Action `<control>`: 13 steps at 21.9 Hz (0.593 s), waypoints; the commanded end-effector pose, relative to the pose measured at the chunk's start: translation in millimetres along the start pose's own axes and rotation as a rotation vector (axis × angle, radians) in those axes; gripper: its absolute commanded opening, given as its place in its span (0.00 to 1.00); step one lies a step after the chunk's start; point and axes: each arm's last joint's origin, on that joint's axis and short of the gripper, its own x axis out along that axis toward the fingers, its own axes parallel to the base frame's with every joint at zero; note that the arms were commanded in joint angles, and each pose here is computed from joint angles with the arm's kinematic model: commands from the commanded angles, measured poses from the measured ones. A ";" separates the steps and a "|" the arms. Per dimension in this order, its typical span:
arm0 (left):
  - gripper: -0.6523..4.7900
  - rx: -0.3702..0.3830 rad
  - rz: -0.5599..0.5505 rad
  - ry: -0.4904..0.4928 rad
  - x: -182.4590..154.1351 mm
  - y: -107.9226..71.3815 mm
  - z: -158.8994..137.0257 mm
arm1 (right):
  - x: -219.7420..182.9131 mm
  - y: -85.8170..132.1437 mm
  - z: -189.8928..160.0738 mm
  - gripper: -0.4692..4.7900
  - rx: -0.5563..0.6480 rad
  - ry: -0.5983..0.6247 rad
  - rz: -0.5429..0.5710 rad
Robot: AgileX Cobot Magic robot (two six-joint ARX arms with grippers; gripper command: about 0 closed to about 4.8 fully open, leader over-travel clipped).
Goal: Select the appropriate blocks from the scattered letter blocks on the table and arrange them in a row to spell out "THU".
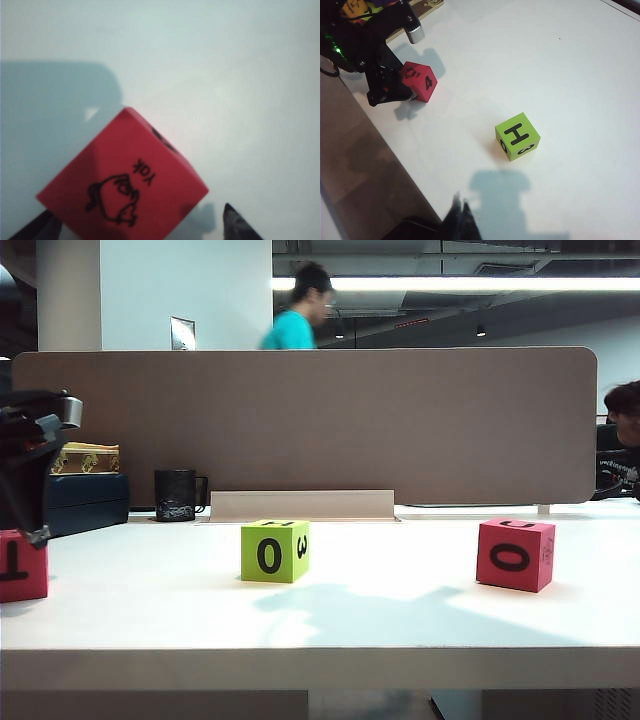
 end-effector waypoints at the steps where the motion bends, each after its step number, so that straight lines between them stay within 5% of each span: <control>1: 0.86 -0.022 -0.079 -0.020 4.6 -1.4 4.0 | -1.9 0.2 2.2 0.08 -0.008 -0.016 -0.003; 7: 0.86 -0.007 -0.095 0.014 18.9 -5.8 5.4 | -1.9 0.1 2.1 0.08 -0.008 -0.016 -0.005; 13: 0.86 0.062 -0.159 -0.040 23.7 -37.3 14.0 | -1.7 -0.2 0.4 0.08 -0.005 0.001 -0.013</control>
